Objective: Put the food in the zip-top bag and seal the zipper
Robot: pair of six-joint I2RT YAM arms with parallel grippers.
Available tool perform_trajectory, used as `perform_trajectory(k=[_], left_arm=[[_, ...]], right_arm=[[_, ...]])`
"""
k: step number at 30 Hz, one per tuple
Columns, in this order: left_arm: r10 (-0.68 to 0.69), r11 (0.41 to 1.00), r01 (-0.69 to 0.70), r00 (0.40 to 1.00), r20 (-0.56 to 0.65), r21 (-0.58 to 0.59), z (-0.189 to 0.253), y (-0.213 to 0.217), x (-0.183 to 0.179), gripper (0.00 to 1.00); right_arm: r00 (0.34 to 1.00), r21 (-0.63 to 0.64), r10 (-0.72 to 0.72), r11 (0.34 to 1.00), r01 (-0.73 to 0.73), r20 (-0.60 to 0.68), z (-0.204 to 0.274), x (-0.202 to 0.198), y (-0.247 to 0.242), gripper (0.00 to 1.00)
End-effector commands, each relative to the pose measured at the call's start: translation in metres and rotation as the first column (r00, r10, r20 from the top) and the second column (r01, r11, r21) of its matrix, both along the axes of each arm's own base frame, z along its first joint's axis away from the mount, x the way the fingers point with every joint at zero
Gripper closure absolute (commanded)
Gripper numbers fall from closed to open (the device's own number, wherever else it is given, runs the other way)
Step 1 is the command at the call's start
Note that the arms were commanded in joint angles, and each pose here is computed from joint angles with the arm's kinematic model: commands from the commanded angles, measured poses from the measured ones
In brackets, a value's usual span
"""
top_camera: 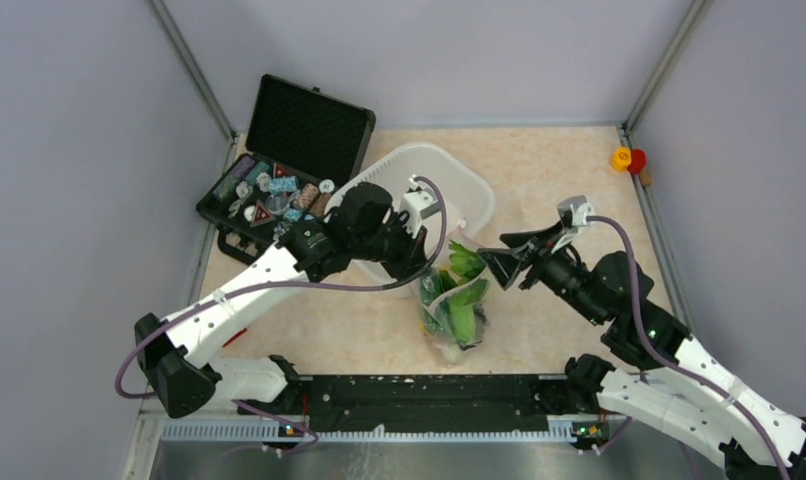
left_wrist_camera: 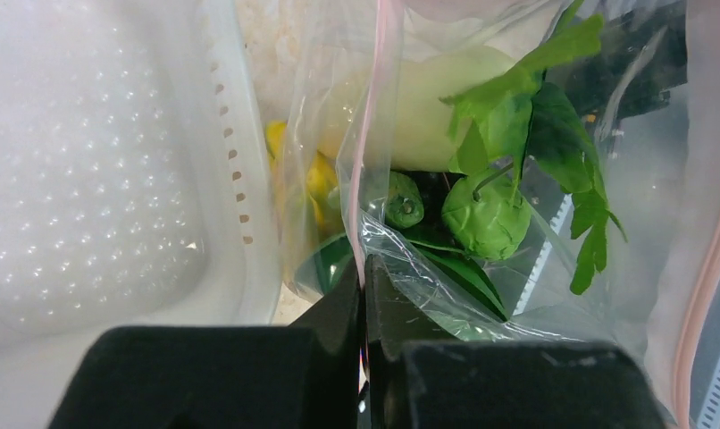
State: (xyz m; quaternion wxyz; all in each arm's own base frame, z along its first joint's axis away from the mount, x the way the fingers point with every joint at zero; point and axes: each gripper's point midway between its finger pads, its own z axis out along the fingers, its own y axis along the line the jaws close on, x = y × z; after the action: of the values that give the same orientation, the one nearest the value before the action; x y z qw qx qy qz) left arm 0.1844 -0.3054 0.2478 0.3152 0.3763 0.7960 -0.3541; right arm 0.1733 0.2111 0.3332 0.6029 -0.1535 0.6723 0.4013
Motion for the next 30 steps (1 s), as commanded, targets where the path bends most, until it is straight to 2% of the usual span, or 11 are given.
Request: perform_trajectory(k=[1,5,8,11,17,18,21,24,26,29,30], left_arm=[[-0.04,0.998,0.04,0.999,0.002,-0.053,0.01,-0.007,-0.004,1.0],[0.038,0.996,-0.03,0.995,0.089,-0.085,0.039,0.001,0.01,1.0],[0.071,0.988,-0.046,0.983,0.168,-0.144,0.073,0.005,0.017,1.0],[0.055,0.986,-0.017,0.973,0.223,-0.166,0.094,0.001,0.021,1.0],[-0.001,0.988,0.035,0.974,0.226,-0.149,0.1,-0.011,0.024,1.0],[-0.006,0.988,0.04,0.975,0.223,-0.148,0.098,-0.012,0.024,1.0],[-0.013,0.989,0.046,0.975,0.221,-0.144,0.096,-0.013,0.025,1.0],[-0.024,0.989,0.057,0.973,0.23,-0.137,0.094,-0.013,0.024,1.0],[-0.03,0.989,0.064,0.969,0.247,-0.132,0.094,-0.013,0.025,1.0],[-0.063,0.988,0.098,0.96,0.274,-0.118,0.094,-0.012,0.024,1.0],[-0.073,0.987,0.109,0.957,0.281,-0.115,0.094,-0.012,0.023,1.0]], right_arm=[[0.944,-0.005,-0.327,0.945,0.327,-0.035,0.015,0.03,-0.053,0.36],[0.954,-0.014,-0.3,0.954,0.3,0.008,0.034,0.026,-0.052,0.36],[0.957,-0.007,-0.289,0.957,0.29,0.019,0.04,0.027,-0.049,0.41],[0.92,-0.097,-0.39,0.915,0.391,0.027,0.026,0.044,-0.059,0.5],[0.915,-0.305,-0.392,0.864,0.402,0.094,0.012,0.081,-0.06,0.52],[0.907,-0.291,-0.414,0.86,0.419,0.08,0.011,0.091,-0.07,0.52],[0.925,-0.183,-0.379,0.909,0.375,0.015,0.007,0.109,-0.085,0.52],[0.977,-0.091,-0.203,0.976,0.197,-0.06,-0.005,0.111,-0.081,0.49],[1.0,-0.076,-0.02,0.997,0.019,-0.016,-0.008,0.101,-0.063,0.42],[0.951,-0.127,0.293,0.952,-0.28,0.095,-0.016,0.068,-0.035,0.34],[0.932,-0.152,0.341,0.934,-0.323,0.12,-0.023,0.063,-0.032,0.32]])
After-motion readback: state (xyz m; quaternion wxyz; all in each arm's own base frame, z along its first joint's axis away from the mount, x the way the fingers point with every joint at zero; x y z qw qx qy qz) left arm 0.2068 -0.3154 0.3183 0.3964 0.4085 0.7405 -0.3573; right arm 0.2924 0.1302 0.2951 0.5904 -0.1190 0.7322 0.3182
